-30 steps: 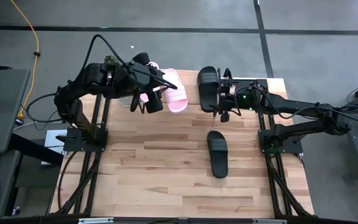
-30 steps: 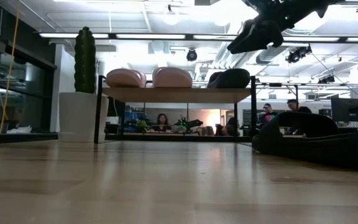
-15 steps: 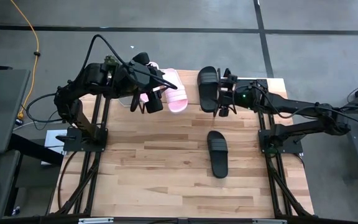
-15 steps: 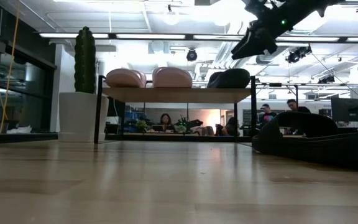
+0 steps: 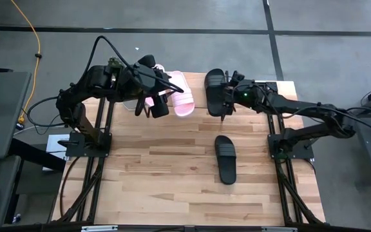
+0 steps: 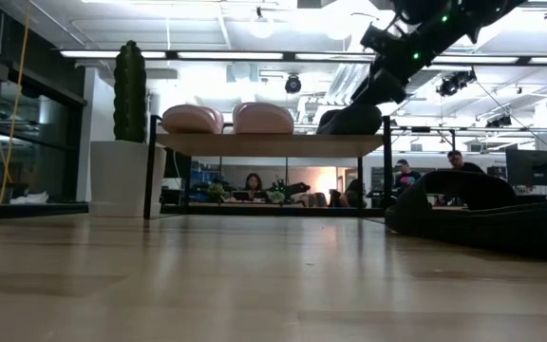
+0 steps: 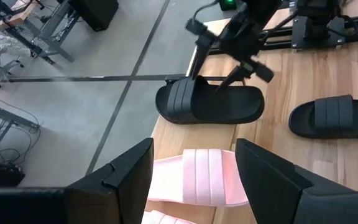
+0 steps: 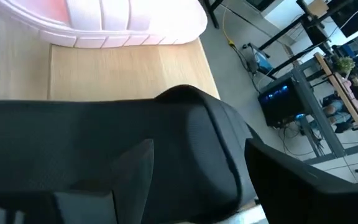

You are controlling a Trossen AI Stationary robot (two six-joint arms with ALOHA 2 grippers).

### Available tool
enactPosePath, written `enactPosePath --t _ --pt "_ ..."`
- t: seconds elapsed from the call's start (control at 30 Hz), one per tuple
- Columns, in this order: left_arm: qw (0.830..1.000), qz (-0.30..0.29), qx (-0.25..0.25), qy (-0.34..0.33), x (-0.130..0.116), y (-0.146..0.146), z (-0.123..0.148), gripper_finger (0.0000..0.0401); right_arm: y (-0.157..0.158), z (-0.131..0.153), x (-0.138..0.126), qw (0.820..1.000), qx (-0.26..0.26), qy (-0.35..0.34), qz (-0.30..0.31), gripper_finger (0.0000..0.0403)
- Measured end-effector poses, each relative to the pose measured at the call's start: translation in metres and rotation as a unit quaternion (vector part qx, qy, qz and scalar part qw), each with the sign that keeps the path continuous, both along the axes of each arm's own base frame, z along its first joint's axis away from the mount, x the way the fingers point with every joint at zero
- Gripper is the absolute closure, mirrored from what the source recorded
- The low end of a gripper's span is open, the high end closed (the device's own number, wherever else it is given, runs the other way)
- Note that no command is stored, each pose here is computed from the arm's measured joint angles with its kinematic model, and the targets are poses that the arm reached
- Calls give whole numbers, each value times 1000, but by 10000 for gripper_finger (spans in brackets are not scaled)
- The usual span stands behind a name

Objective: Pick and place slides into the shelf
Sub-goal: Put the left black slipper on the shelf

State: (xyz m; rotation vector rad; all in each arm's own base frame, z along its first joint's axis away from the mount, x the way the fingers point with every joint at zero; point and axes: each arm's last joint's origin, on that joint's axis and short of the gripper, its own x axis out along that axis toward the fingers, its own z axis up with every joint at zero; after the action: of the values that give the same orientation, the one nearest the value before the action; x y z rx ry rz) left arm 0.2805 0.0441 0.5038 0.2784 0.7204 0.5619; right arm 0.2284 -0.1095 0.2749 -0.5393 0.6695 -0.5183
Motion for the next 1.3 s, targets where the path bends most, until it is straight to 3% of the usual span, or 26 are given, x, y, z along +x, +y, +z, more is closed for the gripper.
enactPosePath --t 0.17,0.3,0.83,1.13,1.3 --pt "1000 0 0 0 0 0 0 187 -8 -9 8 1000 -7 8 -20 161" --pt "1000 2 -2 -2 0 0 0 187 -11 -9 10 998 -32 9 -49 186" --pt "1000 4 -5 -4 0 0 0 188 -10 -9 11 999 -25 5 -40 394" --pt "1000 4 -6 -5 0 0 0 188 -10 -10 11 999 -19 12 -33 399" --pt "1000 -9 -17 -6 0 -1 0 188 -9 -11 10 999 -12 16 -27 363"
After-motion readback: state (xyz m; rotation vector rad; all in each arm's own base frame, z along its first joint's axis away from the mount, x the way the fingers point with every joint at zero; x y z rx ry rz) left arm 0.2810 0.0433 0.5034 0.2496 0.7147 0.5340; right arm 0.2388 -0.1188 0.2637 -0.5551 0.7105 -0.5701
